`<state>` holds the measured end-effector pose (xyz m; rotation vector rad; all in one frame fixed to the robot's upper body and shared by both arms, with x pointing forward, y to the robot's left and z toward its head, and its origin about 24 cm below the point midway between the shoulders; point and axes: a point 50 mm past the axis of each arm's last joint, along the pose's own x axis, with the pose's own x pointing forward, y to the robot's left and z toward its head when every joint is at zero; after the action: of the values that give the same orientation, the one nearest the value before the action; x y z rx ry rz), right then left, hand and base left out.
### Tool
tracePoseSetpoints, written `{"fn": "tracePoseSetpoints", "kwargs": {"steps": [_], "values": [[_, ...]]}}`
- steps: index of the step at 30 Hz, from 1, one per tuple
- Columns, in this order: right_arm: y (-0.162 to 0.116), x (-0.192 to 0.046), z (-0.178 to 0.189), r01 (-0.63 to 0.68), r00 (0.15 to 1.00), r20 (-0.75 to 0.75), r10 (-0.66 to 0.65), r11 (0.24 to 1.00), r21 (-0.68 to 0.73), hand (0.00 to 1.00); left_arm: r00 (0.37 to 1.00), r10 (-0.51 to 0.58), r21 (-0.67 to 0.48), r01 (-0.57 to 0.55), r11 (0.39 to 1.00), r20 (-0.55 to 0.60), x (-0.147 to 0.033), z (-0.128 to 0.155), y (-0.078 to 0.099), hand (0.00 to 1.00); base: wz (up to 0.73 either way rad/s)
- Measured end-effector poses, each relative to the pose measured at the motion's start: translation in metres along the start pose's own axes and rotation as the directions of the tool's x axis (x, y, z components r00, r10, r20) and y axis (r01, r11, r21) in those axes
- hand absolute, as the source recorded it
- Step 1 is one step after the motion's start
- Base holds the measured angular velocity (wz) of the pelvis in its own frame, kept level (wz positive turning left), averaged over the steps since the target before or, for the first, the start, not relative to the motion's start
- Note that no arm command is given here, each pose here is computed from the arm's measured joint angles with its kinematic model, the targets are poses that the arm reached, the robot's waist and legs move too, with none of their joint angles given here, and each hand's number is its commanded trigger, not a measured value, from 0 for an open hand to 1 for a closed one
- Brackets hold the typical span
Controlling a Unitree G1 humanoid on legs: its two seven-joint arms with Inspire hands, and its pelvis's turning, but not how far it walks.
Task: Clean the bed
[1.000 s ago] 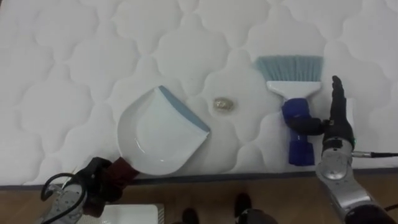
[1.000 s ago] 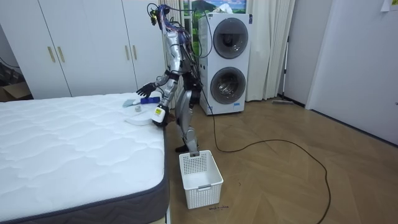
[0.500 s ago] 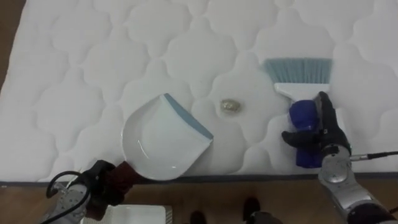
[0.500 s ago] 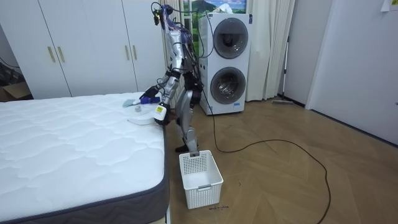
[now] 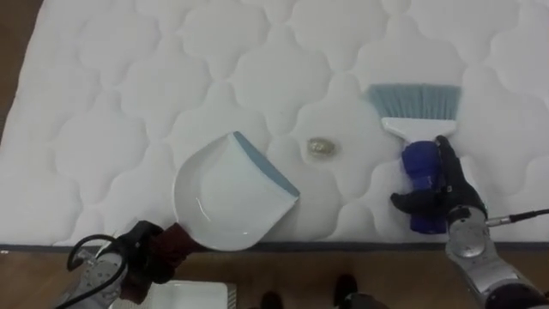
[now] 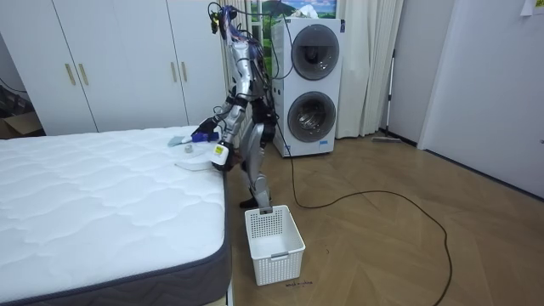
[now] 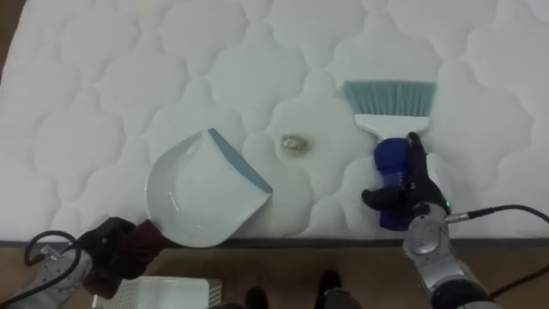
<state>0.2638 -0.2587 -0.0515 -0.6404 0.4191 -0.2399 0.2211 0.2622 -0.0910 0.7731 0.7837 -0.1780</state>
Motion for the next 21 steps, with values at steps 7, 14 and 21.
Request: {"fn": "tracePoseSetpoints", "kwargs": {"steps": [7,14,21], "values": [[-0.002,0.001,-0.002,0.008,1.0,-0.013,-0.008,1.0,-0.03,1.0,1.0,-0.008,0.017,0.008,1.0,0.003,0.0,0.001,-0.002,1.0,0.0],[-0.013,0.0,-0.02,0.027,0.994,-0.098,-0.04,0.991,-0.128,1.0,1.0,-0.018,0.033,0.019,0.999,-0.02,0.0,-0.002,-0.005,1.0,0.08],[-0.015,-0.004,-0.035,0.008,0.985,-0.168,-0.032,0.99,-0.139,1.0,0.999,-0.01,0.04,0.011,0.999,-0.036,-0.002,-0.007,0.0,1.0,0.01]]}}
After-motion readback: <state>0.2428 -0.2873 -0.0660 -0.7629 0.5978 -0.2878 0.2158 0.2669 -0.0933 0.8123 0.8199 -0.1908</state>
